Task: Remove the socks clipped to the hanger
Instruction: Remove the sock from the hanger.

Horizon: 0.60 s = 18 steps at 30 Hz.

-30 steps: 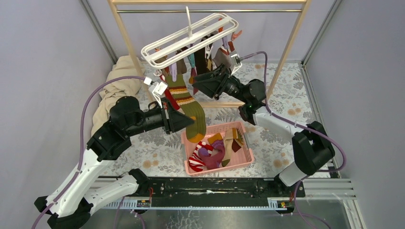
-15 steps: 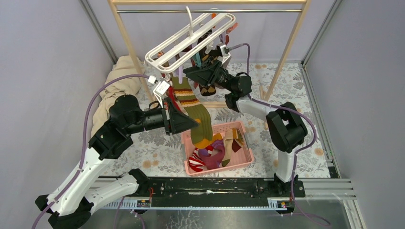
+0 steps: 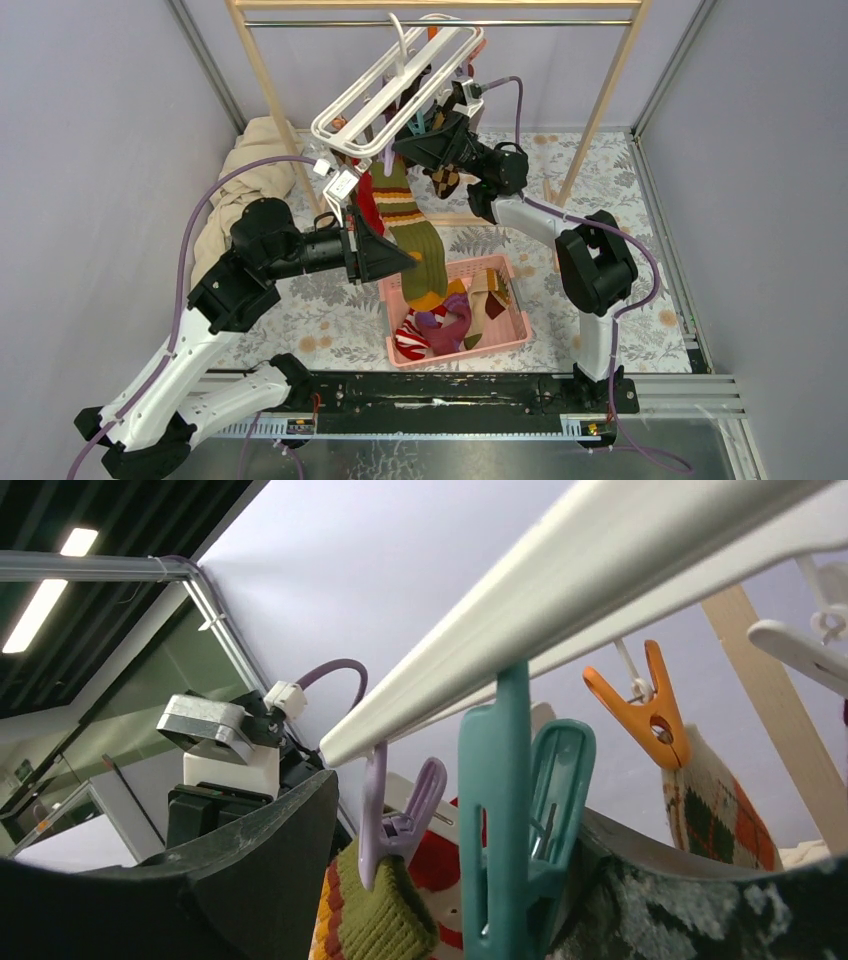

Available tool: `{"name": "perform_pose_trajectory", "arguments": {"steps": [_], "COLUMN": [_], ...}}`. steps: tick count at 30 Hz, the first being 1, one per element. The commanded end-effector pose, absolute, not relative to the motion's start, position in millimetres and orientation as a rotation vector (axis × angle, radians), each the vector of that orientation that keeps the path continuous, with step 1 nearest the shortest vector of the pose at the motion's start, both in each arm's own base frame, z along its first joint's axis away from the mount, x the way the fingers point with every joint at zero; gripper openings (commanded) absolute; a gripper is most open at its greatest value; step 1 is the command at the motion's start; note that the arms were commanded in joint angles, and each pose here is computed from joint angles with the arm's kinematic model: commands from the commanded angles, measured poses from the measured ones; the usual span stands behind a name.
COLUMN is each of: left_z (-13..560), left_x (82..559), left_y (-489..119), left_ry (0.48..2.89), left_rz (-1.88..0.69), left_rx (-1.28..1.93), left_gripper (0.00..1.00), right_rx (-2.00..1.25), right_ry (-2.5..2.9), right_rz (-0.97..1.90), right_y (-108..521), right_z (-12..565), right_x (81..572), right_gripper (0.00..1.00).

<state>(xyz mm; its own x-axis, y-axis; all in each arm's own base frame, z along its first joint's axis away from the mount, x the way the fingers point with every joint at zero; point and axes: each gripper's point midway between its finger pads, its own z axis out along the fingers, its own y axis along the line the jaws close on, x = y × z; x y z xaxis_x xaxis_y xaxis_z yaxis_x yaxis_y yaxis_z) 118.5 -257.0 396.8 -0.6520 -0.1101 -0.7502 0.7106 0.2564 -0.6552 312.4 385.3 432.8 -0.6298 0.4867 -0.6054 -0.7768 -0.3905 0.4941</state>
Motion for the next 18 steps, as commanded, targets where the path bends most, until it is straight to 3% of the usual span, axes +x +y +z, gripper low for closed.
{"name": "perform_pose_trajectory", "arguments": {"steps": [1, 6, 11, 18], "left_z": [405.1, 402.7, 402.2, 398.3], "left_x": [114.0, 115.6, 116.4, 116.4], "left_y": [-261.8, -263.5, -264.7, -265.2], "left_ry": [1.759, 1.763, 1.763, 1.774], "left_rz": [-1.512, -1.515, -1.520, -1.523], "left_rx": [0.597, 0.595, 0.593, 0.594], "left_gripper": [0.00, 0.00, 0.00, 0.00], "right_rx": [-0.592, -0.615, -0.628, -0.672], "right_ry": [0.826, 0.823, 0.828, 0.823], "right_rz": [2.058, 2.057, 2.053, 2.064], "right_y": [372.2, 371.1, 370.9, 372.7], "right_z": [459.1, 460.6, 459.7, 462.8], "right_x": [289.9, 285.9, 283.6, 280.6], "right_gripper": [0.72, 0.71, 0.62, 0.63]}}
